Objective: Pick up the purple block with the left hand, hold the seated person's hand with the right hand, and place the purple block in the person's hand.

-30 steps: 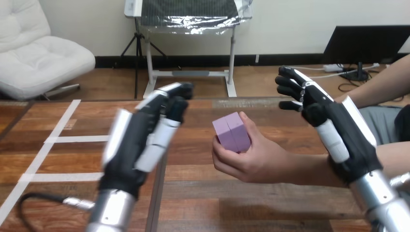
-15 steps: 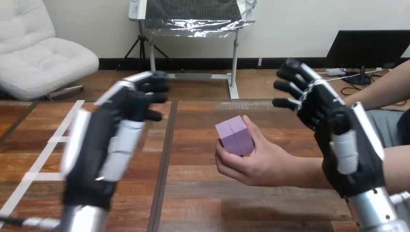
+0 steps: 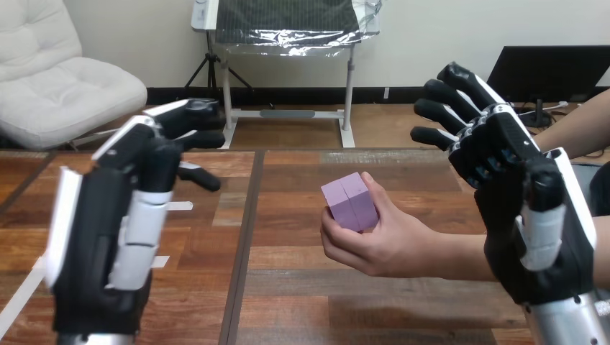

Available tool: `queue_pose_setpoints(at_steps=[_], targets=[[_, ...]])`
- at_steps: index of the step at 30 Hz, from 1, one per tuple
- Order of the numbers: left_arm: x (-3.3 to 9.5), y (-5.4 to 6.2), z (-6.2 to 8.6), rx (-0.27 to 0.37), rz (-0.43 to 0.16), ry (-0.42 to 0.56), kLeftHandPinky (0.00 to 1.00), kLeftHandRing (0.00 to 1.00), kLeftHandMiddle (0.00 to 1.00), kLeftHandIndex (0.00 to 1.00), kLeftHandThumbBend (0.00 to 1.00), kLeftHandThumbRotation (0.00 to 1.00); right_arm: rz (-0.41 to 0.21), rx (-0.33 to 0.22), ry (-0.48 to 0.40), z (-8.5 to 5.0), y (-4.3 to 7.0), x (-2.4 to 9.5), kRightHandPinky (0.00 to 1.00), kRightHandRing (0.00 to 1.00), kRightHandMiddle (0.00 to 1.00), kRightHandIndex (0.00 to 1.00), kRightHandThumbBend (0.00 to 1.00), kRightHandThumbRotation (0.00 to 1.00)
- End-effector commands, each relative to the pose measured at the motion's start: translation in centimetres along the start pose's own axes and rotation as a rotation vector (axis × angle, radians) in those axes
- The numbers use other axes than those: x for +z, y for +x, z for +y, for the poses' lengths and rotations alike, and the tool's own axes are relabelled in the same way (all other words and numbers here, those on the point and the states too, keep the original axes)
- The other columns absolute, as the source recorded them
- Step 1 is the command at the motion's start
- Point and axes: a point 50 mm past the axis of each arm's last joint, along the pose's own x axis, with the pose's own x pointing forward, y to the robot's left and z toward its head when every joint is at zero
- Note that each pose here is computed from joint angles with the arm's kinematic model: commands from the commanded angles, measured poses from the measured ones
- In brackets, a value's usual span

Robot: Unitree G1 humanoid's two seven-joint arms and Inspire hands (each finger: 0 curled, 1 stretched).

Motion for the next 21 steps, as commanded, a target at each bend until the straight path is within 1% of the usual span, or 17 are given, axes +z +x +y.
queue_pose_setpoints(at_steps=[1, 5, 10, 15, 21], targets=[[1.3, 0.0, 0.0, 0.031, -0.067, -0.048, 0.36, 0.66, 0.69, 0.67, 0.64, 0.95, -0.045, 0.019, 0.051, 0.8, 0.4, 0.8, 0.81, 0.86, 0.88, 0.88, 0.87, 0.93], [1.5, -0.1, 0.0, 0.036, -0.065, -0.06, 0.35, 0.66, 0.7, 0.67, 0.61, 0.94, -0.033, 0.027, 0.093, 1.2, 0.1, 0.7, 0.82, 0.87, 0.88, 0.89, 0.85, 0.92], [1.5, -0.3, 0.0, 0.039, -0.06, -0.08, 0.34, 0.67, 0.7, 0.67, 0.57, 0.93, -0.015, 0.029, 0.114, 1.7, -0.2, 0.7, 0.82, 0.86, 0.88, 0.88, 0.84, 0.92], [1.5, -0.3, 0.0, 0.041, -0.057, -0.113, 0.33, 0.67, 0.7, 0.67, 0.52, 0.9, 0.001, 0.046, 0.134, 2.1, -0.4, 0.3, 0.81, 0.87, 0.88, 0.89, 0.83, 0.92], [1.4, -0.2, -0.1, 0.04, -0.057, -0.14, 0.29, 0.67, 0.69, 0.67, 0.51, 0.88, 0.017, 0.057, 0.156, 2.5, -0.6, -0.1, 0.81, 0.87, 0.89, 0.89, 0.82, 0.93]])
